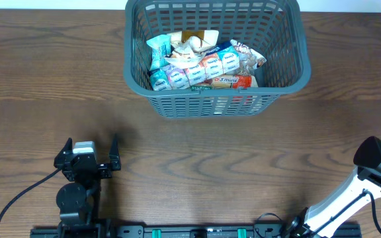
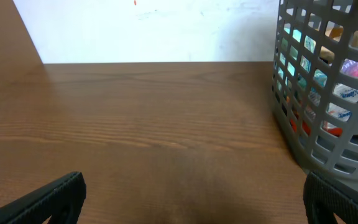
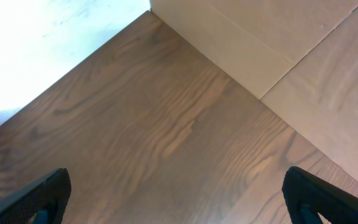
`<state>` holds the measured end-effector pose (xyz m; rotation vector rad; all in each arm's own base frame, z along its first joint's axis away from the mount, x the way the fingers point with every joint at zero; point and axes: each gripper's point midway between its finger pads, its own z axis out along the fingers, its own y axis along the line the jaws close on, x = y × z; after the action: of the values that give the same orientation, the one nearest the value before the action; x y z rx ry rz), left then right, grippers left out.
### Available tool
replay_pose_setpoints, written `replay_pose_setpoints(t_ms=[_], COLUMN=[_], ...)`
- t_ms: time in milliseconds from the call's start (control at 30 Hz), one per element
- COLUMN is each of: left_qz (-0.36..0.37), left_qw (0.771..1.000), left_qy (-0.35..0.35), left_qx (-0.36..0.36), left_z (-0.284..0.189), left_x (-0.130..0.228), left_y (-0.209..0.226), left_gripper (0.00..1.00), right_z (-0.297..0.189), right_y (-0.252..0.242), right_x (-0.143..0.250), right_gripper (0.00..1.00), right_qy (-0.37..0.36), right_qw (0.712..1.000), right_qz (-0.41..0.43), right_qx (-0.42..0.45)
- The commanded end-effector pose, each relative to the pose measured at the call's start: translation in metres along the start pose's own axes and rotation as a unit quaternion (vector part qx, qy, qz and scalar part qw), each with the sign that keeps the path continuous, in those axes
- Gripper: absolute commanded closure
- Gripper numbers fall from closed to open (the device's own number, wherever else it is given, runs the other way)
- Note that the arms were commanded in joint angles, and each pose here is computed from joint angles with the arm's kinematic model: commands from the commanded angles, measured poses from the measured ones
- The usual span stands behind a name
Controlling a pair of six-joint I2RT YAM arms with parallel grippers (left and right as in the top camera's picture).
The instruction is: Pack container
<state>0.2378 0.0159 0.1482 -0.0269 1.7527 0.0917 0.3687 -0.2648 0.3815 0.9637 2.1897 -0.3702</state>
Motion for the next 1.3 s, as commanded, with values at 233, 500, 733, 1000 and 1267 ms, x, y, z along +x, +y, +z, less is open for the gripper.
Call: replay_pose_setpoints(t_ms=[233, 500, 733, 1000, 1267], left_qz=[-0.004, -0.004, -0.004, -0.004, -0.004], left_qw=[1.000, 1.000, 1.000, 1.000, 1.000], left_qy=[0.013, 0.013, 0.013, 0.013, 0.013], left_qx=[-0.001, -0.001, -0.001, -0.001, -0.001], left_z=[0.003, 0.003, 0.003, 0.003, 0.003], left_x=[0.013, 0.013, 0.013, 0.013, 0.013], left_y=[0.000, 0.000, 0.000, 0.000, 0.000], left_gripper=[0.02, 0.01, 0.01, 0.01, 0.01], right_z=[0.000, -0.026, -0.114, -0.189, -0.164], right_y=[-0.008, 0.024, 0.111, 0.192, 0.175], right_x=[0.001, -0.033, -0.071, -0.020, 0.104], right_gripper=[0.01, 0.01, 0.01, 0.01, 0.01], right_qy=[0.002, -0.081, -0.236, -0.308, -0.255], right_qw=[1.000, 0.996, 0.958, 0.902, 0.899], right_qz=[0.004, 0.007, -0.075, -0.173, -0.219], right_qx=[0.012, -0.044, -0.148, -0.249, -0.281])
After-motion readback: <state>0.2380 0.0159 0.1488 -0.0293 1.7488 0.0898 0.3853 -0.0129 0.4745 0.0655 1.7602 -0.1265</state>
